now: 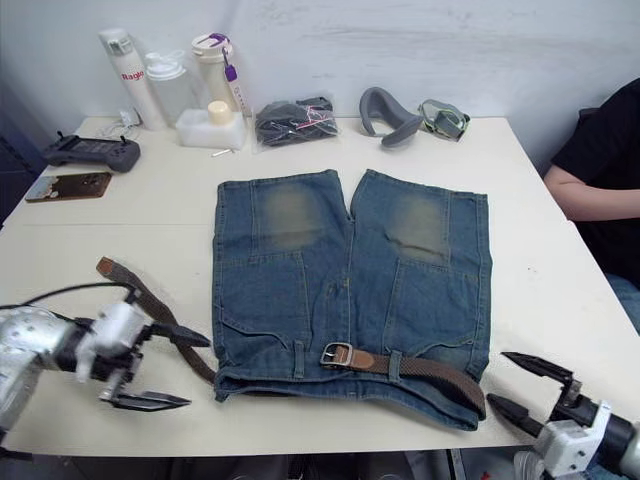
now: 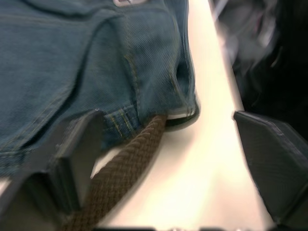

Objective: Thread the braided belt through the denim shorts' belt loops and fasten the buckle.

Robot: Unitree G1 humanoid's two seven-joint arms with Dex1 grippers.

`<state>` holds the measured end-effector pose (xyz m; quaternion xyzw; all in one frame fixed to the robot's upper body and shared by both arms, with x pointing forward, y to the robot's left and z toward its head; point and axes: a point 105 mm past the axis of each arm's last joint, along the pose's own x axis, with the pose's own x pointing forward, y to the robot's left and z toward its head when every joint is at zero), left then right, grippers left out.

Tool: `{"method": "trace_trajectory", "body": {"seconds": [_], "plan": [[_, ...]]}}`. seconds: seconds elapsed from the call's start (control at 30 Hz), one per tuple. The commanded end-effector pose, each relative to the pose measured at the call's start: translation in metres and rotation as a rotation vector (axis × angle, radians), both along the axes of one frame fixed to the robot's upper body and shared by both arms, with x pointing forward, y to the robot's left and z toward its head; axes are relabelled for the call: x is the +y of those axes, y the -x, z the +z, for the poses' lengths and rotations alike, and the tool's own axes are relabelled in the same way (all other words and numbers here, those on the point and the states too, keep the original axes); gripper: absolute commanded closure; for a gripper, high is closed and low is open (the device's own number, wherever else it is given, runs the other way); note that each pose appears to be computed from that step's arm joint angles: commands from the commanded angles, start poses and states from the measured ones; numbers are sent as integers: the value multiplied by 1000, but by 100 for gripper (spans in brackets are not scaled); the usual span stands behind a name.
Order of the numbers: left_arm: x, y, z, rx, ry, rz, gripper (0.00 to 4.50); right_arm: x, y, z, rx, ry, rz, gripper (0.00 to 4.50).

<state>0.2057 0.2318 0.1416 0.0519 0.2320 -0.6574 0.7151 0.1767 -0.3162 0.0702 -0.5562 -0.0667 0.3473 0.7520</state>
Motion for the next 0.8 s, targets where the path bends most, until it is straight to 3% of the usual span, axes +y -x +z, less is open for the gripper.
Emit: {"method": "trace_trajectory", "body": {"seconds": [0.03,0.17,0.3,0.37,0.47,0.67,0.8], "plan": [[6,5,30,121,126,11,3,-43,-12,7,4,36,-215,0],[-1,-35,61,-43,291,142,3,-50,-49,43,-143,22,-257,0],[-18,-60,66,-148,316,206,3,-40,-91,87,-267,-81,-269,0],[-35,-60,49,-145,223,166,3,-11,-111,92,-180,-181,-198,0],[-52,-63,23,-174,78,127,3,41,-121,76,135,-313,-91,0],[-65,-132,6,-235,-25,427,3,87,-156,78,428,-570,-164,0],[-72,-166,-6,-259,-95,549,3,102,-176,61,593,-572,-207,0]]}}
